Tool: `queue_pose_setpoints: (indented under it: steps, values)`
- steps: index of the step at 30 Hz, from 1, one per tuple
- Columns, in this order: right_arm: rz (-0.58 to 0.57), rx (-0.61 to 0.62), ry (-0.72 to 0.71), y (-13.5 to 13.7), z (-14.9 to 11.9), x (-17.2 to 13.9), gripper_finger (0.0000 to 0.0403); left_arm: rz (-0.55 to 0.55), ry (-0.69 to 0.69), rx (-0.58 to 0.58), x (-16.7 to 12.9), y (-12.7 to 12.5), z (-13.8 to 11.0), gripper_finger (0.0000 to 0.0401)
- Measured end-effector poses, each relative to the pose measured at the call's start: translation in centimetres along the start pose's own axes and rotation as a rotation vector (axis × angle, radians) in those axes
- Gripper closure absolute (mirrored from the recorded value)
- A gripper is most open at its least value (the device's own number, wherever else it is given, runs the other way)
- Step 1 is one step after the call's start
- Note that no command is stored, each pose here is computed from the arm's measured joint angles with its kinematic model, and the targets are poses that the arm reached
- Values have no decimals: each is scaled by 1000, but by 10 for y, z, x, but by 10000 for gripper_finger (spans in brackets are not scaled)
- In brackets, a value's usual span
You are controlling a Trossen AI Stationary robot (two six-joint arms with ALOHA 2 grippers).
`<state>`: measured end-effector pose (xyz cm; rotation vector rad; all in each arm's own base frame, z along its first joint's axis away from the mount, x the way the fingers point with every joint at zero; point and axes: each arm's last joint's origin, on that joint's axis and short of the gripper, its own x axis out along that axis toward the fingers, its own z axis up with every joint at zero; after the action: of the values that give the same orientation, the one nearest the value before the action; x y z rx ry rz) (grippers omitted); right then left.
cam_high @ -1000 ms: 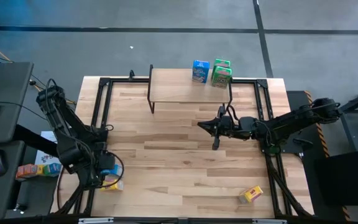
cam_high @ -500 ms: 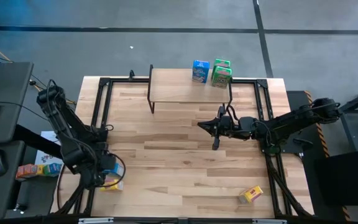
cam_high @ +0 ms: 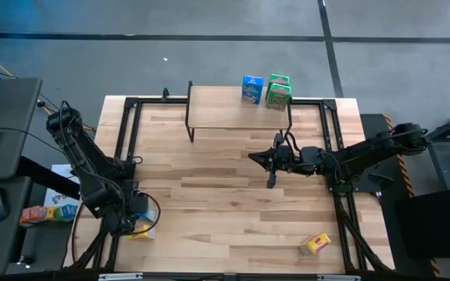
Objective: Stack cereal on shelf
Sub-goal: Put the blue cereal box on the shelf
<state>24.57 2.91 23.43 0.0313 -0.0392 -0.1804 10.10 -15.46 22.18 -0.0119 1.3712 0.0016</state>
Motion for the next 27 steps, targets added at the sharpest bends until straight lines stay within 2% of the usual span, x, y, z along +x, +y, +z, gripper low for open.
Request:
queue_pose_setpoints:
  steps: [7, 12, 16, 23, 27]
  values:
    - [0, -3, 0, 0, 0, 0, 402, 26, 15, -3, -3, 3, 1, 227]
    - [0, -3, 0, 0, 0, 0, 402, 80, 9, -11, -24, 9, 11, 253]
    - [0, -4, 0, 0, 0, 0, 402, 124, -66, 10, -49, 15, 26, 257]
    - [0, -26, 1, 0, 0, 0, 402, 221, -303, -3, -98, 39, 69, 258]
    - [0, -27, 1, 0, 0, 0, 402, 349, -387, 6, -120, 64, 96, 258]
